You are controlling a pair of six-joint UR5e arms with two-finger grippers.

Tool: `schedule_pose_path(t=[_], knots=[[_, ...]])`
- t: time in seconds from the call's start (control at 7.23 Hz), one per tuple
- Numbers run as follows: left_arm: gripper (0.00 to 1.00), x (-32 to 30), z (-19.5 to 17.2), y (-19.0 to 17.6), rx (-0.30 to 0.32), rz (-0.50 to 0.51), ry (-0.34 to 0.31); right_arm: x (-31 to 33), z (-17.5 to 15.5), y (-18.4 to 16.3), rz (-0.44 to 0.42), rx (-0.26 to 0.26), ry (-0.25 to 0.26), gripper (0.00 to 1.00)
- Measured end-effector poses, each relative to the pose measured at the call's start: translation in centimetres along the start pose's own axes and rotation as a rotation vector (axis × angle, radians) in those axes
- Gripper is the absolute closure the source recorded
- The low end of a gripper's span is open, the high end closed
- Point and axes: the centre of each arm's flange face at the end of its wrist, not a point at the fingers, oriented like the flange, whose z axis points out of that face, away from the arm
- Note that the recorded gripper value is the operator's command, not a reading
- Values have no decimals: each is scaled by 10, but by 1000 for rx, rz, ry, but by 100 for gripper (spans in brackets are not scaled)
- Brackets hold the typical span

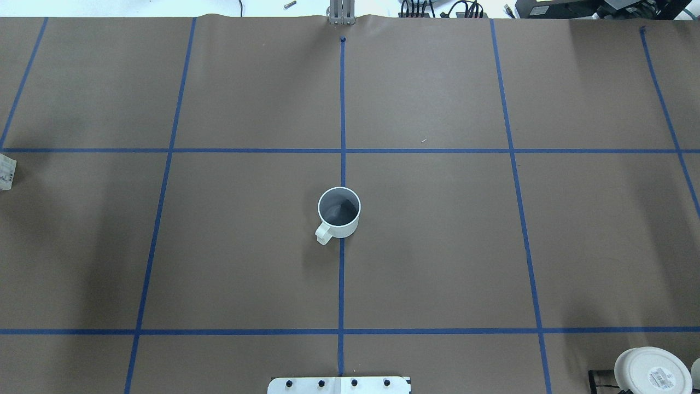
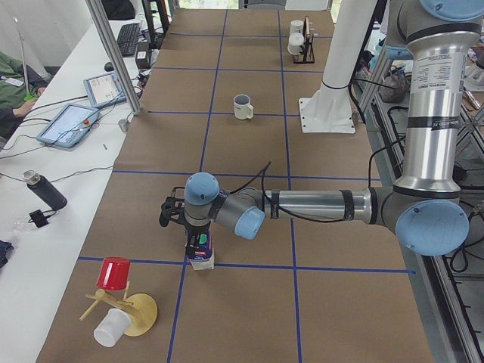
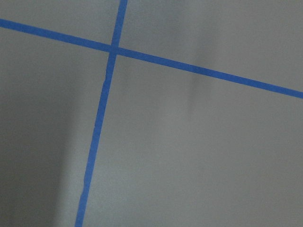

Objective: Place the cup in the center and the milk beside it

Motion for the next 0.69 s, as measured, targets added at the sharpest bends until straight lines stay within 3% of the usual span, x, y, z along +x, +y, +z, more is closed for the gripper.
schedule_pose_path(t=[0.14, 0.28, 0.69], knots=[[3, -1, 7, 0, 0, 8, 0, 0, 0, 0, 0, 0, 0, 0], [13, 1, 11, 0, -3, 15, 2, 0, 0, 0, 0, 0, 0, 0], [86, 3, 17, 1, -1, 33, 6, 0, 0, -1, 0, 0, 0, 0]])
